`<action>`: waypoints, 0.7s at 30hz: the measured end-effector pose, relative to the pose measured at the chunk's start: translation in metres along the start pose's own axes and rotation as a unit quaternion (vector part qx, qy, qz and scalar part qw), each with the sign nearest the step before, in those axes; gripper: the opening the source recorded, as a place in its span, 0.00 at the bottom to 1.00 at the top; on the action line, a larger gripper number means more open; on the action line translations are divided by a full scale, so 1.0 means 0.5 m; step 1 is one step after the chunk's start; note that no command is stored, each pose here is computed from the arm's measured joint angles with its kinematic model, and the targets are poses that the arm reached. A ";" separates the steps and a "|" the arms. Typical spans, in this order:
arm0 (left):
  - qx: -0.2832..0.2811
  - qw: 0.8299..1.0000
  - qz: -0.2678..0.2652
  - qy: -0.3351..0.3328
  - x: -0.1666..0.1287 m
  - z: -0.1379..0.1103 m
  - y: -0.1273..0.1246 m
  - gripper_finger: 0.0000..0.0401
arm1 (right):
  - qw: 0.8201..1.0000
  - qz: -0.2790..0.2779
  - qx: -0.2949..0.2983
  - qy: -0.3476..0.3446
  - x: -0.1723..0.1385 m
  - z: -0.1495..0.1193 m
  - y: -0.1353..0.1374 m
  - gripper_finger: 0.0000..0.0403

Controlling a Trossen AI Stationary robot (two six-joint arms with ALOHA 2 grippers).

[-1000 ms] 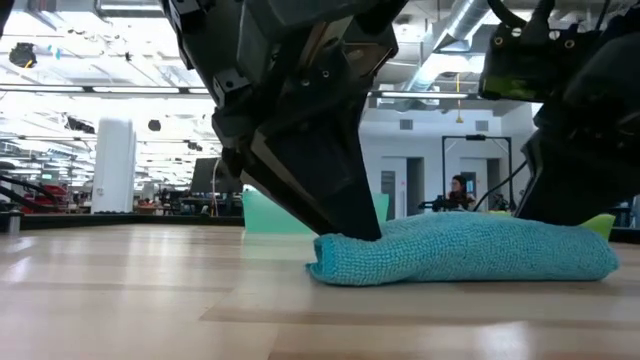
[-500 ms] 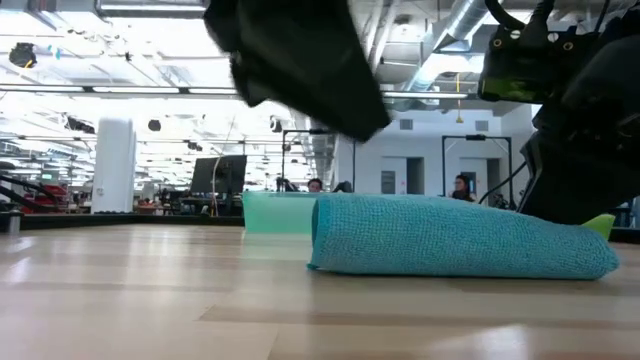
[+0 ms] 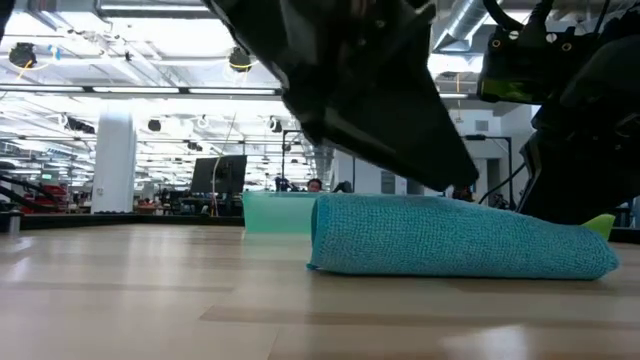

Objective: Roll microfiber towels into tight, uniform cylinder then place into a basket
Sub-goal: Roll the blue microfiber cloth

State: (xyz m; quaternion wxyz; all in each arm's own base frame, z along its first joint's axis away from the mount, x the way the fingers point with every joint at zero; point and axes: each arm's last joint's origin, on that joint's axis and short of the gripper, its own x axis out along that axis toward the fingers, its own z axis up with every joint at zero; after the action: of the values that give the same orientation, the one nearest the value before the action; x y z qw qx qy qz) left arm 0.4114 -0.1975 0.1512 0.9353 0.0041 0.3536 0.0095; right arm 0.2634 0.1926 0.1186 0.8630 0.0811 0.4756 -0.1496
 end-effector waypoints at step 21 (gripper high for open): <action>-0.084 0.993 0.001 0.084 0.034 -0.061 0.050 0.30 | 1.000 0.009 0.024 -0.005 0.002 0.005 0.002 0.07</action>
State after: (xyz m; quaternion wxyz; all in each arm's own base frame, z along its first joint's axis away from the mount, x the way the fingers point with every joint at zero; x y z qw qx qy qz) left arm 0.4034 -0.1723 0.1173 0.8995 -0.0752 0.4285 0.0406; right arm 0.2664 0.1928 0.1189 0.8645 0.1060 0.4668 -0.1534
